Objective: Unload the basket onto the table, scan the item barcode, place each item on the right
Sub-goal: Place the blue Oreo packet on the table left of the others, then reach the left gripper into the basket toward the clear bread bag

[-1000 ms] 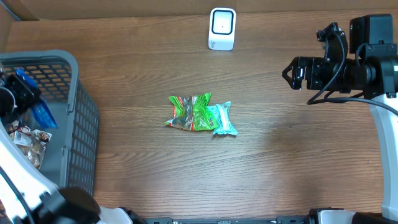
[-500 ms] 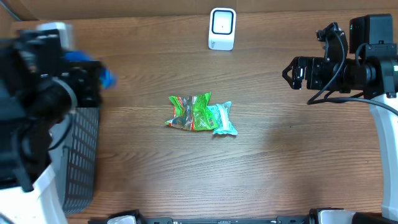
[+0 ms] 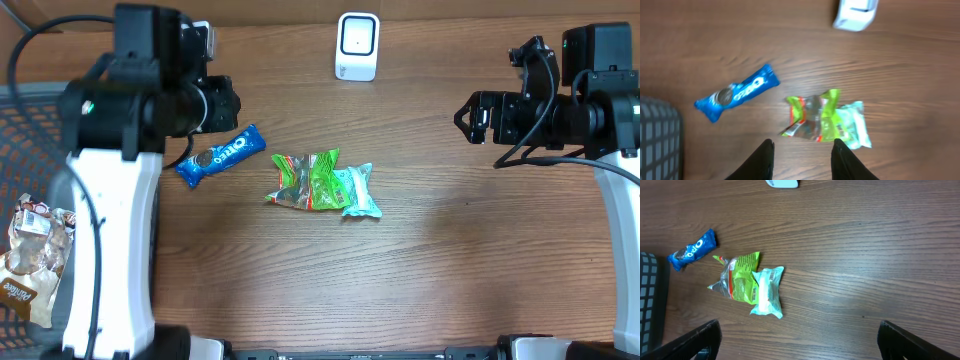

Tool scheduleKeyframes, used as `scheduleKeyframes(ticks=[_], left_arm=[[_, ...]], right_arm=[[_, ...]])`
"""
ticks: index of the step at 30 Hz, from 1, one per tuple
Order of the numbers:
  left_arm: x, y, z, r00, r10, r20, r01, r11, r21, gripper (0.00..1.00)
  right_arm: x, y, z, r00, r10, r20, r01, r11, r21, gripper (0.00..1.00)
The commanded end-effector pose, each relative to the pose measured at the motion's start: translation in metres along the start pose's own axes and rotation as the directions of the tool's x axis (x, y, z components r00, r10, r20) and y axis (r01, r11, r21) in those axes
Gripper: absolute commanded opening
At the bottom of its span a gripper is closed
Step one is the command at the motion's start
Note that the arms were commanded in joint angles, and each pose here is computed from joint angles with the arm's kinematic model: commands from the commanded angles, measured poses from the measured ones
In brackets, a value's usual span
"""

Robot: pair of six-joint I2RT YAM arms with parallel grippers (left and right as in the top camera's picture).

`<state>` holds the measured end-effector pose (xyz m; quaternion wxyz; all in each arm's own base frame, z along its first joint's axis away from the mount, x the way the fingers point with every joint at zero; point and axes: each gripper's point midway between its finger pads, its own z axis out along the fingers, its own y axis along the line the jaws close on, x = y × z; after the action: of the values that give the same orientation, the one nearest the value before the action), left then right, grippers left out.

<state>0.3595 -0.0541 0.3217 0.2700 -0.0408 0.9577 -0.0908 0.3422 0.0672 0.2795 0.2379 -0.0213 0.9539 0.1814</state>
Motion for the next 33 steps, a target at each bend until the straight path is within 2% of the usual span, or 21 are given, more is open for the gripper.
scheduleKeyframes(ticks=[1,3,6,11,15,19,21,24,28,33], left_arm=[[0.001,0.03,0.025,0.993,-0.117,-0.036,0.109,0.978,-0.178,0.33],[0.001,0.042,0.024,0.987,-0.161,-0.021,0.152,0.961,-0.23,0.37],[-0.004,0.049,0.013,0.983,-0.18,0.023,0.181,0.956,-0.232,0.45],[-0.008,0.074,-0.027,0.967,-0.218,0.134,0.247,0.932,-0.264,0.61],[-0.002,0.111,-0.072,0.938,-0.245,0.246,0.321,0.882,-0.345,0.81],[0.012,0.142,-0.105,0.958,-0.149,0.243,0.248,0.855,-0.455,0.87],[0.022,0.163,-0.115,0.963,-0.146,0.225,0.248,0.806,-0.538,0.91],[0.038,0.196,-0.123,0.954,-0.215,0.209,0.3,0.712,-0.635,1.0],[0.057,0.234,-0.113,0.91,-0.362,0.2,0.397,0.624,-0.673,1.0],[0.08,0.283,-0.082,0.867,-0.479,0.137,0.418,0.55,-0.723,1.0]], right_arm=[[-0.003,0.004,-0.003,1.0,-0.014,0.014,0.014,1.0,-0.008,1.0],[-0.002,0.004,-0.003,1.0,-0.012,0.009,0.012,1.0,-0.008,1.0],[0.0,0.004,-0.003,1.0,-0.009,0.001,0.009,1.0,-0.007,1.0],[-0.002,0.004,-0.003,1.0,-0.012,0.007,0.012,1.0,-0.008,1.0],[-0.002,0.004,-0.003,1.0,-0.012,0.007,0.012,1.0,-0.008,1.0],[-0.003,0.004,-0.003,1.0,-0.013,0.011,0.013,1.0,-0.008,1.0],[-0.004,0.004,-0.003,1.0,-0.015,0.016,0.015,1.0,-0.009,1.0],[-0.006,0.004,-0.003,1.0,-0.018,0.025,0.019,1.0,-0.009,1.0],[-0.007,0.004,-0.003,0.999,-0.02,0.029,0.02,1.0,-0.01,1.0],[-0.007,0.004,-0.003,0.999,-0.02,0.028,0.02,1.0,-0.009,1.0]])
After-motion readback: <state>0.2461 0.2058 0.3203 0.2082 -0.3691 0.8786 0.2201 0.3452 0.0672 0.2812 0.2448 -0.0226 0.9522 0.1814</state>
